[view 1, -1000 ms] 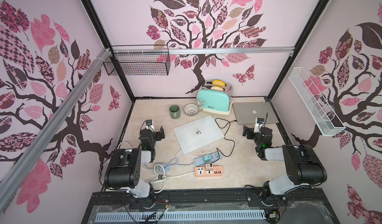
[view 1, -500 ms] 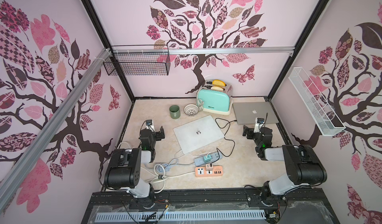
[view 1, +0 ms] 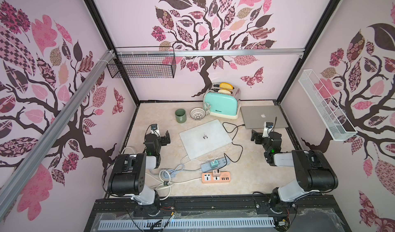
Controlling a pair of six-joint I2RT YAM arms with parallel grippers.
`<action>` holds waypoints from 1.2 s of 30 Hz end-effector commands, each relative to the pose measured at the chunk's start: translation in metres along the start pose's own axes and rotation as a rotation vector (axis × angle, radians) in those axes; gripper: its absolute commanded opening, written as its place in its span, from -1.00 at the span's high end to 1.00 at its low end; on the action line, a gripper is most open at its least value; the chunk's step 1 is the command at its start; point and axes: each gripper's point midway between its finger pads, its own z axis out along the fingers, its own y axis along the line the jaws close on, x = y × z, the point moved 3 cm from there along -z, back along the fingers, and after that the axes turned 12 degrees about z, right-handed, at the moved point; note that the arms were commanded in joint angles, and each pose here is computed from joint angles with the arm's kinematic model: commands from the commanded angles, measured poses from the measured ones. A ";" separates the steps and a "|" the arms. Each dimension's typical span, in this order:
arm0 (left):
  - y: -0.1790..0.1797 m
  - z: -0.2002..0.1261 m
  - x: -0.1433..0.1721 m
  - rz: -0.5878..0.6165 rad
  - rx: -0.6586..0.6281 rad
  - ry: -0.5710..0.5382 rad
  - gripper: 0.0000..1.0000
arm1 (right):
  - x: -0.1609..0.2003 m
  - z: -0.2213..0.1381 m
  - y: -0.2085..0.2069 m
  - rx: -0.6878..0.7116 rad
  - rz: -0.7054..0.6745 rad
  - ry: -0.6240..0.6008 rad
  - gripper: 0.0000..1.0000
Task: Unplug the laptop charger
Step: Remove the charging cable from the laptop.
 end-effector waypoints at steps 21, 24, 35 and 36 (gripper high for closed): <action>-0.003 -0.017 -0.062 -0.072 -0.043 0.146 -0.96 | -0.056 -0.020 0.007 0.135 0.101 -0.004 -0.99; -0.005 -0.026 -0.071 -0.160 -0.015 0.213 -0.96 | -0.067 -0.023 0.008 0.197 0.202 0.057 -0.99; -0.056 -0.062 -0.083 -0.275 0.252 0.389 -0.96 | -0.045 0.003 0.055 0.144 0.448 0.537 -0.99; -0.062 -0.065 -0.085 -0.271 0.270 0.387 -0.96 | -0.045 0.005 0.062 0.124 0.470 0.543 -0.99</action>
